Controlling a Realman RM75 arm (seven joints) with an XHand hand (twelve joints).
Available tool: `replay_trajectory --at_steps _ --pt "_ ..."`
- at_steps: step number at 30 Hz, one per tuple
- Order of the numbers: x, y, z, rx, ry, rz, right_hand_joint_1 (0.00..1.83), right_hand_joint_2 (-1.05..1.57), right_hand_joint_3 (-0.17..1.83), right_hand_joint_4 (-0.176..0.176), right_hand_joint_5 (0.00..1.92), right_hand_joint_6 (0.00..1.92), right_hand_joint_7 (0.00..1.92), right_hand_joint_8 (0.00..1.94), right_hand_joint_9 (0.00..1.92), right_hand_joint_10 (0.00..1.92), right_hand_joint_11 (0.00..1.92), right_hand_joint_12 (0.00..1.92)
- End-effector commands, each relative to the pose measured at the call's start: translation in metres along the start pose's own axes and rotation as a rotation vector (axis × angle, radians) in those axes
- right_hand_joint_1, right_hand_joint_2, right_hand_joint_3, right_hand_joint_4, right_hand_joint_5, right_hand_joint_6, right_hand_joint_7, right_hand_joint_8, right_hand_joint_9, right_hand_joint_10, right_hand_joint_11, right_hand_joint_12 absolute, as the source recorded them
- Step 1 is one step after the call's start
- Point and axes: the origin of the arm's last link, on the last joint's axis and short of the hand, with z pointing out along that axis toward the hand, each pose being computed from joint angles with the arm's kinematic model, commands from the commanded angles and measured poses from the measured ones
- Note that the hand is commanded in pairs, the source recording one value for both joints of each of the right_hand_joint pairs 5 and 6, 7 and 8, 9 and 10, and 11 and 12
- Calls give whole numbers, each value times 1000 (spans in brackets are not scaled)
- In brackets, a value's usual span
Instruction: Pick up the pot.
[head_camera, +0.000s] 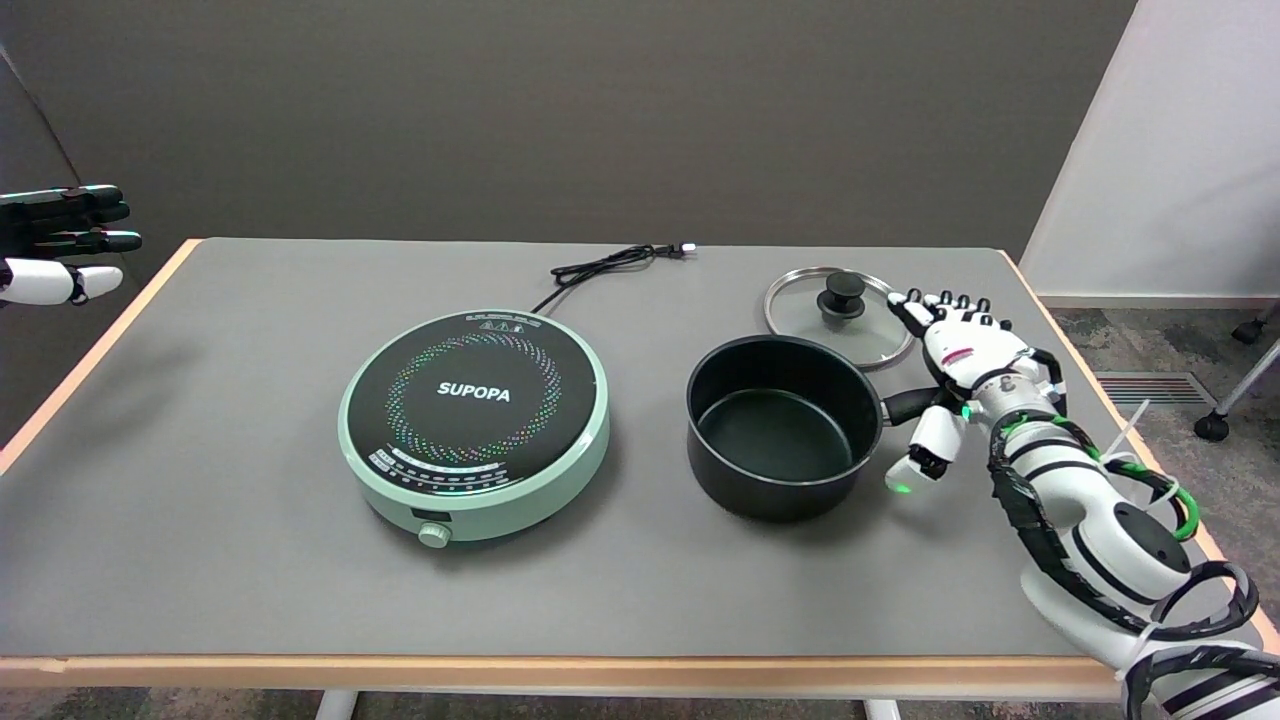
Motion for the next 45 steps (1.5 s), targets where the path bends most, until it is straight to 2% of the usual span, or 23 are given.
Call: replay_trajectory --at_steps 1,4,7,8,13,14,17,19,23,24,25,34,40,45 --pt "-11 2 1 9 -50 39 1208 -878 1274 176 65 65 65 65 65 65 65 65" --pt "-12 1 1 11 -51 40 1197 -875 1279 176 85 85 85 85 85 85 85 85" --pt "-11 1 1 12 -49 41 1188 -915 1487 176 150 150 150 150 150 150 150 150" --pt "-10 1 1 12 -48 42 1186 -924 1595 176 191 191 191 191 191 191 191 191" --pt "-9 1 1 11 -46 46 1211 -898 1729 176 397 397 397 397 397 397 397 397" --pt "-9 1 1 11 -44 46 1209 -874 1751 176 494 494 494 494 494 494 494 494" --pt "-7 1 3 13 -40 43 1195 -840 1722 175 595 595 595 595 595 595 595 595" --pt "-6 1 3 19 -34 43 1187 -793 1651 176 714 714 714 714 714 714 714 714" --pt "-4 1 4 19 -30 41 1171 -737 1511 176 814 814 814 814 814 814 814 814" --pt "-4 1 4 20 -29 41 1174 -733 1497 164 822 822 822 822 822 822 822 822" --pt "-4 1 4 21 -28 40 1186 -729 1485 70 826 826 826 826 826 826 826 826" --pt "1 -1 4 39 -12 31 1207 -665 1270 48 925 925 925 925 925 925 925 925" --pt "2 -2 4 44 -10 40 1200 -647 1278 25 1010 1010 1010 1010 1010 1010 1010 1010" --pt "0 -3 4 48 -19 55 1172 -612 1345 -10 1144 1144 1144 1144 1144 1144 1144 1144"
